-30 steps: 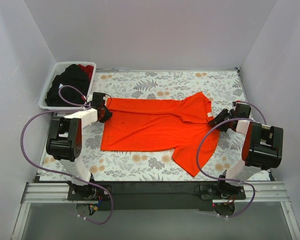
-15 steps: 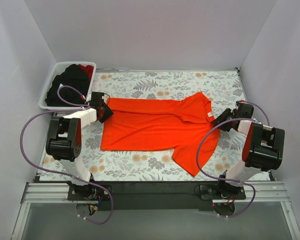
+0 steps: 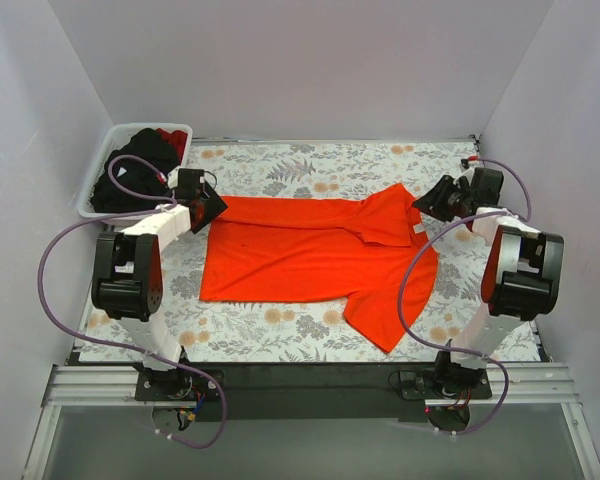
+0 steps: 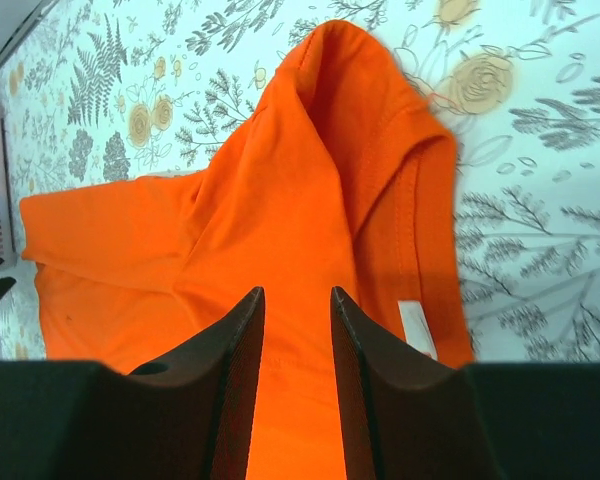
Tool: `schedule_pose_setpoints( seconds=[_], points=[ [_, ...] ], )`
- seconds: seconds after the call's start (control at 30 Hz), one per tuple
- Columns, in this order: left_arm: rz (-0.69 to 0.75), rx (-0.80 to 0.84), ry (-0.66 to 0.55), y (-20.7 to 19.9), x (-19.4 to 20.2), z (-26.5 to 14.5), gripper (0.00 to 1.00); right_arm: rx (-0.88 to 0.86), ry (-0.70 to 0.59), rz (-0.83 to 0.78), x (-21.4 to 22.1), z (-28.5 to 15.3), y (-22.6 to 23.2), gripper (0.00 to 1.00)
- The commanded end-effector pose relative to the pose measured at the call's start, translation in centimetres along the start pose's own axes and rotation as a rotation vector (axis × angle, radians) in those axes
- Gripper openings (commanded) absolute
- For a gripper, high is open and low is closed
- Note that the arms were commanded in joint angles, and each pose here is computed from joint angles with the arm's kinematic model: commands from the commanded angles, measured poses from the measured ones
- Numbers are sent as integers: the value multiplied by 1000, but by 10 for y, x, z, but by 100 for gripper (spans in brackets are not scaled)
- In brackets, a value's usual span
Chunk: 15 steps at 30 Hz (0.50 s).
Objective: Fold and stack the t-shirts
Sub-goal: Fold the tshirt
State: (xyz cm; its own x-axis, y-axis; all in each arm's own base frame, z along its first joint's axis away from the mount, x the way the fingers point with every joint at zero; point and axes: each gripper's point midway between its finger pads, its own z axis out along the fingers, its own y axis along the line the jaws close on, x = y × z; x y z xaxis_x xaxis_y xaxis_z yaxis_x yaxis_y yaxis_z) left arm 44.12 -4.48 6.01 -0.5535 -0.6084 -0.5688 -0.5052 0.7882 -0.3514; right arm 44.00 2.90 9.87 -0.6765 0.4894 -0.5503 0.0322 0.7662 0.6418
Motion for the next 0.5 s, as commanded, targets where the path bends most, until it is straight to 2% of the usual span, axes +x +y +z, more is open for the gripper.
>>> schedule_pose_setpoints(
  seconds=[0.0,0.17,0.47],
  points=[
    [6,-27,-68,-1,-26,4,63,-68,16,-62,-7,16,13,40],
    [-9,-41,-99,-6,-42,16,61,-82,47,-56,-2,28,13,40],
    [-5,-65,-52,-1,-29,37,49,-45,97,-33,27,29,-1,39]
  ],
)
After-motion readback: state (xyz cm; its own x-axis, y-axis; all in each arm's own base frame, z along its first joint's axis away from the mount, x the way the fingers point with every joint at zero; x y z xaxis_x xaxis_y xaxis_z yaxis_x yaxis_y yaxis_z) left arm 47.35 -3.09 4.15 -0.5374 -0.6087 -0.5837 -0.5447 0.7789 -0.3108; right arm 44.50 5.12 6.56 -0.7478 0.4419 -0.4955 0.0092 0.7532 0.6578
